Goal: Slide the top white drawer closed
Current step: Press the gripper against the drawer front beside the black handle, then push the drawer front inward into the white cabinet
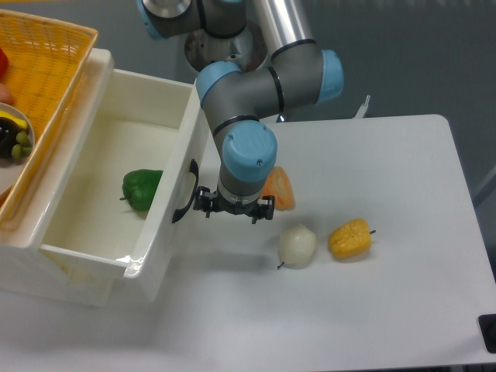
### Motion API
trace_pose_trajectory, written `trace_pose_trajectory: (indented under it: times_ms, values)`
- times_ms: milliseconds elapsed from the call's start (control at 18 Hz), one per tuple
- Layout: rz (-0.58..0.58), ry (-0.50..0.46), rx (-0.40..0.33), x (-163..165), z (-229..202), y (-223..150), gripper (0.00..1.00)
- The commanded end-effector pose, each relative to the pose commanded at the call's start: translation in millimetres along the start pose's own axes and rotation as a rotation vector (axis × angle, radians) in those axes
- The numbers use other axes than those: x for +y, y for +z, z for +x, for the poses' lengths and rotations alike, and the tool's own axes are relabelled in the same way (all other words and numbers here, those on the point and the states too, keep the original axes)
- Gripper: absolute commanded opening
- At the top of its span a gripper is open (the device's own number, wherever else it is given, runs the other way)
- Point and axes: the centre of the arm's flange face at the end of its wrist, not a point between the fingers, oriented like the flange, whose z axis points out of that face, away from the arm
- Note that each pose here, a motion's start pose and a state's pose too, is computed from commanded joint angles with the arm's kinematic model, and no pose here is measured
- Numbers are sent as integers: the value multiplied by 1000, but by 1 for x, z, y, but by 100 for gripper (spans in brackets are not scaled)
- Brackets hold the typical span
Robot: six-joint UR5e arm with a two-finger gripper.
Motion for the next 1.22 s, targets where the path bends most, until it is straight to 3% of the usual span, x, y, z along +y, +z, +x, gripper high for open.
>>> trace_pose_trajectory:
  times_ms: [1222]
  values:
    - [2, 31, 29, 1, 26, 1, 100]
